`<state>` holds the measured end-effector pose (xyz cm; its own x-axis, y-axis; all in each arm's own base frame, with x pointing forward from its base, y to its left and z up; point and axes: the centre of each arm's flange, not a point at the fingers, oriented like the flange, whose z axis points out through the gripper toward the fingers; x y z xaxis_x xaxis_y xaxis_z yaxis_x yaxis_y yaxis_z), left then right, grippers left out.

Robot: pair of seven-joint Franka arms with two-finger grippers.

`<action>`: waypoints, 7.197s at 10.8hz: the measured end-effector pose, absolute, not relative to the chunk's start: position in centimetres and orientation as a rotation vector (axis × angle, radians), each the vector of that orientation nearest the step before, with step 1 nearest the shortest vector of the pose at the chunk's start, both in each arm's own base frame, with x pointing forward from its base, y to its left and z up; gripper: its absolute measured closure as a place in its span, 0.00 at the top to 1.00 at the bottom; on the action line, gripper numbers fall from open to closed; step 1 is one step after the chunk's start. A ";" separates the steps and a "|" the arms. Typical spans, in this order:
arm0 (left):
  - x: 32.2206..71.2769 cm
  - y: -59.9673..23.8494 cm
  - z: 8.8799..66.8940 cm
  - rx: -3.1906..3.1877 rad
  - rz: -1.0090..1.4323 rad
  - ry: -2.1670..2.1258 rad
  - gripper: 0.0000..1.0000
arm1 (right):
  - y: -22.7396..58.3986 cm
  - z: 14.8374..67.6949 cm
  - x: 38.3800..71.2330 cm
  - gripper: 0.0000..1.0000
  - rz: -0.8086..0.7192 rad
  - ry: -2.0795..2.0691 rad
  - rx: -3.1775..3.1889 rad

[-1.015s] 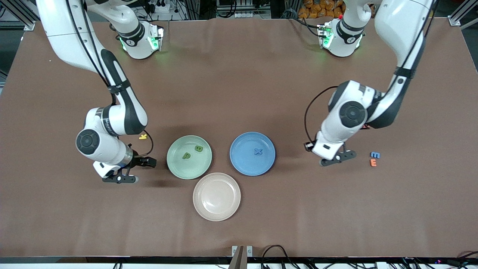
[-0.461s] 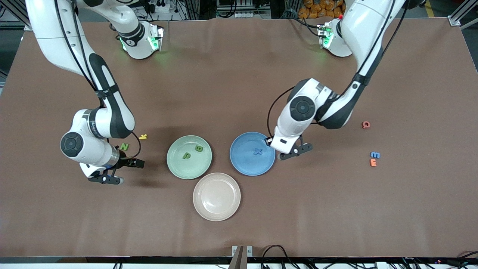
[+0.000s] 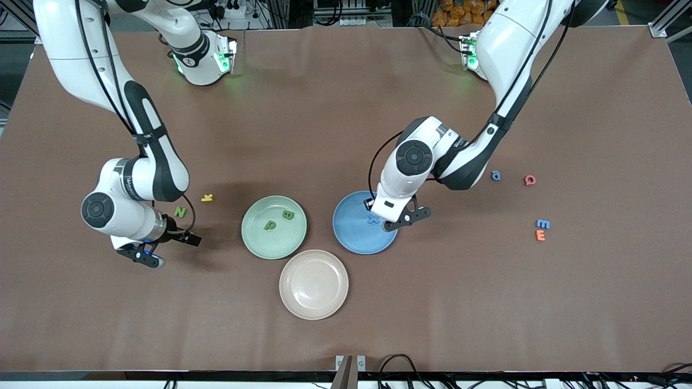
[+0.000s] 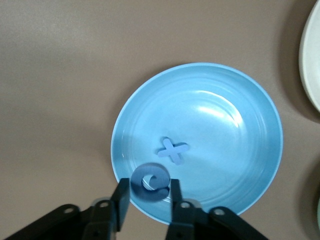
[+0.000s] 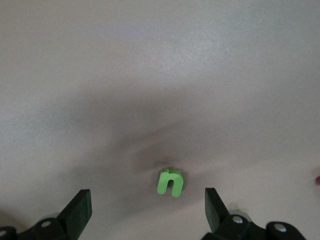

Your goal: Sort letters by color into matching plates

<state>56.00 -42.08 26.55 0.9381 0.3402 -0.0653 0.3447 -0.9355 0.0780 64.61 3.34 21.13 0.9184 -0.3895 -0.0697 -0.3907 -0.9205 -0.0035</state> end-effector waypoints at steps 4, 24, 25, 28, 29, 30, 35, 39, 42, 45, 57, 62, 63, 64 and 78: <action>56.5 -41.7 26.5 3.007 -0.069 0.526 0.89 | 3.3 20.1 64.5 1.00 0.109 0.769 -3.032; 54.3 -19.7 22.0 3.157 -0.029 0.163 1.00 | 3.6 18.9 63.3 0.26 0.044 0.364 -3.109; 53.5 -18.9 22.2 3.167 -0.037 0.165 1.00 | 3.6 19.6 63.6 0.26 0.026 0.241 -3.118; 52.3 -15.9 22.6 3.189 -0.057 0.087 1.00 | 4.9 22.0 64.0 0.26 0.017 -0.058 -3.114; 51.9 -14.9 22.5 3.191 -0.060 0.064 1.00 | 6.2 22.6 64.2 0.26 0.012 -0.117 -3.107; 51.4 -14.1 22.3 3.193 -0.064 0.046 1.00 | 8.0 23.0 64.3 0.26 0.004 -0.162 -3.098; 48.6 -12.3 20.0 3.170 -0.027 0.042 1.00 | 17.7 24.2 63.3 0.26 -0.033 -0.387 -3.061; 47.8 -10.2 19.8 3.178 -0.046 0.029 1.00 | 24.1 24.8 61.9 0.26 -0.050 -0.532 -3.022; 47.6 -7.7 20.1 3.183 -0.049 0.009 1.00 | 26.5 24.4 60.9 0.39 -0.036 -0.564 -3.011; 46.3 -7.7 19.2 3.186 -0.093 0.004 1.00 | 26.3 24.2 60.8 0.78 -0.013 -0.532 -3.020; 44.6 -7.2 17.0 3.172 -0.149 0.093 1.00 | 6.4 26.1 64.4 1.00 0.128 -0.125 -3.081; 44.5 -7.2 16.4 3.163 -0.148 0.097 1.00 | -0.2 22.5 62.2 1.00 0.094 0.186 -3.092; 44.5 -7.3 16.4 3.162 -0.145 0.096 0.97 | -1.1 21.7 61.5 1.00 0.088 0.219 -3.093; 44.7 -7.4 16.5 3.160 -0.135 0.094 0.83 | -1.8 20.9 60.9 1.00 0.094 0.242 -3.092; 49.2 -10.2 21.6 3.144 0.031 0.223 0.27 | -2.4 17.1 55.7 0.65 0.068 0.285 -3.102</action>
